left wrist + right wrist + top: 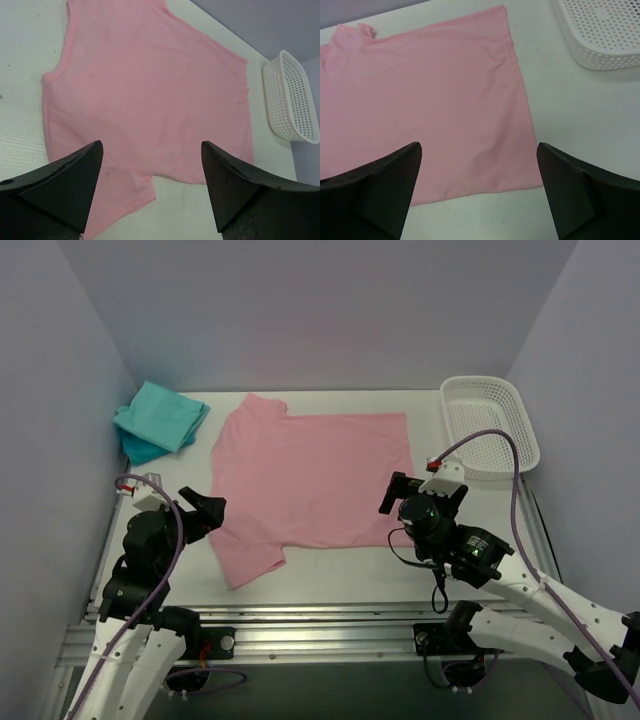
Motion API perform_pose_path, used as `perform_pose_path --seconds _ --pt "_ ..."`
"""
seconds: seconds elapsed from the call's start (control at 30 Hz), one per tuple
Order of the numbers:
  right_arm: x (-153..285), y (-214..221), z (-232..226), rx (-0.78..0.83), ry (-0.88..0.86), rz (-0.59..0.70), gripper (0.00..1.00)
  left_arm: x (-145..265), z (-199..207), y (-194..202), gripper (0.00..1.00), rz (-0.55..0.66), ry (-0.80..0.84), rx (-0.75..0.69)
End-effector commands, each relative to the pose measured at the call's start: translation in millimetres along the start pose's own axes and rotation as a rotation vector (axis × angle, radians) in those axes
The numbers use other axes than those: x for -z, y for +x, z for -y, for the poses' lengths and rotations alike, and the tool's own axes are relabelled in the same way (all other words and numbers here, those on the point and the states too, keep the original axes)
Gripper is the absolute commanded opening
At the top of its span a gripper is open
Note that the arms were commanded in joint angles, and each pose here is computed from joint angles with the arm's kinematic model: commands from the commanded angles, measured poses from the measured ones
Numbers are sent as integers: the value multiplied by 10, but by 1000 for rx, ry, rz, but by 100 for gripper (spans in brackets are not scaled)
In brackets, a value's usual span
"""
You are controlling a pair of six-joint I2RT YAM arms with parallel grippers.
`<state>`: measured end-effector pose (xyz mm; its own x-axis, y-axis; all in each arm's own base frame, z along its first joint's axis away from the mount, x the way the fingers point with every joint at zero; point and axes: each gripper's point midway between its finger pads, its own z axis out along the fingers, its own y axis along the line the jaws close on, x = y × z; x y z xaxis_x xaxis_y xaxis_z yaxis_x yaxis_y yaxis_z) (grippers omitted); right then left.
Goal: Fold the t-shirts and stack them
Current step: Grap the side of the flattened tshirt closest away from the robot with both arms
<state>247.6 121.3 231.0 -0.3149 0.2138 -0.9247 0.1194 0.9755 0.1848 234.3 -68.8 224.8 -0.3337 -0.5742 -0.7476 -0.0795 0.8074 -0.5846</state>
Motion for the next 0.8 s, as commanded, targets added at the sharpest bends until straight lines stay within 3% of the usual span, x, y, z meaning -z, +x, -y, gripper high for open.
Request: perform_pose_path --seconds 0.0,0.37,0.5,0.7,0.77 --pt "-44 -169 35 -32 61 87 95 -18 136 -81 88 37 70 -13" --pt "-151 -33 10 -6 118 56 98 -119 1 28 88 5 10 -11" --pt "-210 124 102 -74 184 11 100 -94 -322 2 86 20 -188 17" --pt "-521 636 213 -73 243 -158 100 -280 -635 607 87 -182 -384 19" --pt "-594 772 136 -102 208 -212 100 -267 -623 706 86 -191 -392 19"
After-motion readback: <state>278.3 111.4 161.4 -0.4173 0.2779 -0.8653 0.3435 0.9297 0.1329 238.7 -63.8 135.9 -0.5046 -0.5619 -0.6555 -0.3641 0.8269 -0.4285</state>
